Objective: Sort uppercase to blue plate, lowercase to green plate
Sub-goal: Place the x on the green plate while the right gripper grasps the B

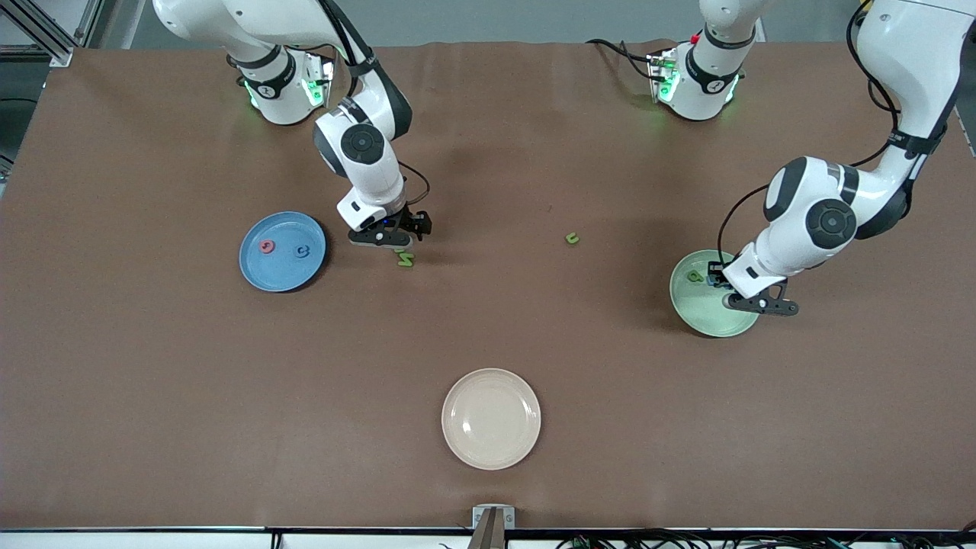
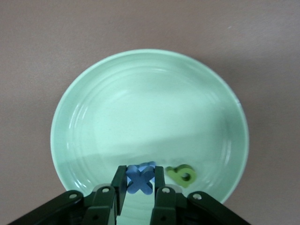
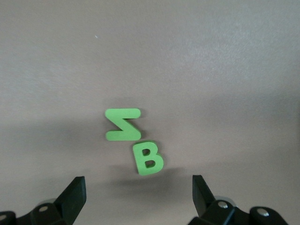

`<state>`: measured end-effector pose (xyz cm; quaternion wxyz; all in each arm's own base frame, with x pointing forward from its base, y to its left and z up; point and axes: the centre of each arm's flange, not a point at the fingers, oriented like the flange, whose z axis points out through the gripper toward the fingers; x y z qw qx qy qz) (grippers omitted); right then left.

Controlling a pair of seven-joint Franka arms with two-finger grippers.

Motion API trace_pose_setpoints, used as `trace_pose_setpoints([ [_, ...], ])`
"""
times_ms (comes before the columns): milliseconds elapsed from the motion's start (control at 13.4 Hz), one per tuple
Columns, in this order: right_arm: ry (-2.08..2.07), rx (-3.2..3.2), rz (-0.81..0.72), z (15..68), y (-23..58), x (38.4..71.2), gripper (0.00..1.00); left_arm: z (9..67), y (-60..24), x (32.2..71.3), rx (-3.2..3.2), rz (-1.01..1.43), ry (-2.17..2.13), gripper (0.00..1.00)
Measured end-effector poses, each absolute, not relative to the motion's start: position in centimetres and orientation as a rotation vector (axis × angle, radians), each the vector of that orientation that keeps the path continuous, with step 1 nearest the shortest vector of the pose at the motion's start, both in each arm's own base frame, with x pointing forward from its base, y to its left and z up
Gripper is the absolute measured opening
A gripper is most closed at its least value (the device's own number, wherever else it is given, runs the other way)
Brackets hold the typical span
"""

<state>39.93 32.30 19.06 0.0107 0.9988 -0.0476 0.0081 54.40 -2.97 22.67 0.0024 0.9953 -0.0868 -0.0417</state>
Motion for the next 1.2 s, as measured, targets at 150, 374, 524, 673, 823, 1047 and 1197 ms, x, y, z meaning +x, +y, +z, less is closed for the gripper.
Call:
trace_pose_setpoints([
  [150,-0.131,3.11,0.017,18.3,32.2,39.8,1.0,21.4,-1.6,54.5,3.136,-0.142,-0.322,0.27],
  [374,-0.054,3.11,0.013,18.2,32.1,39.8,0.98,20.1,-0.7,54.9,3.136,-0.148,-0.354,0.27],
  [524,-0.009,3.11,0.013,18.2,32.1,39.9,0.97,19.9,-0.8,55.1,3.129,-0.148,-0.357,0.27],
  [673,0.024,3.109,0.014,18.2,32.0,40.0,0.91,19.7,-0.8,55.2,3.129,-0.147,-0.372,0.27],
  [823,0.069,3.106,0.011,18.1,31.9,40.0,0.85,19.5,-0.8,55.3,3.128,-0.146,-0.375,0.27],
  [1047,0.125,3.108,0.027,17.4,31.7,40.1,0.83,19.7,-0.8,55.6,3.129,-0.138,-0.372,0.27],
  [1197,0.147,3.109,0.039,16.9,31.7,40.2,0.8,19.8,-0.7,55.7,3.129,-0.134,-0.371,0.27],
])
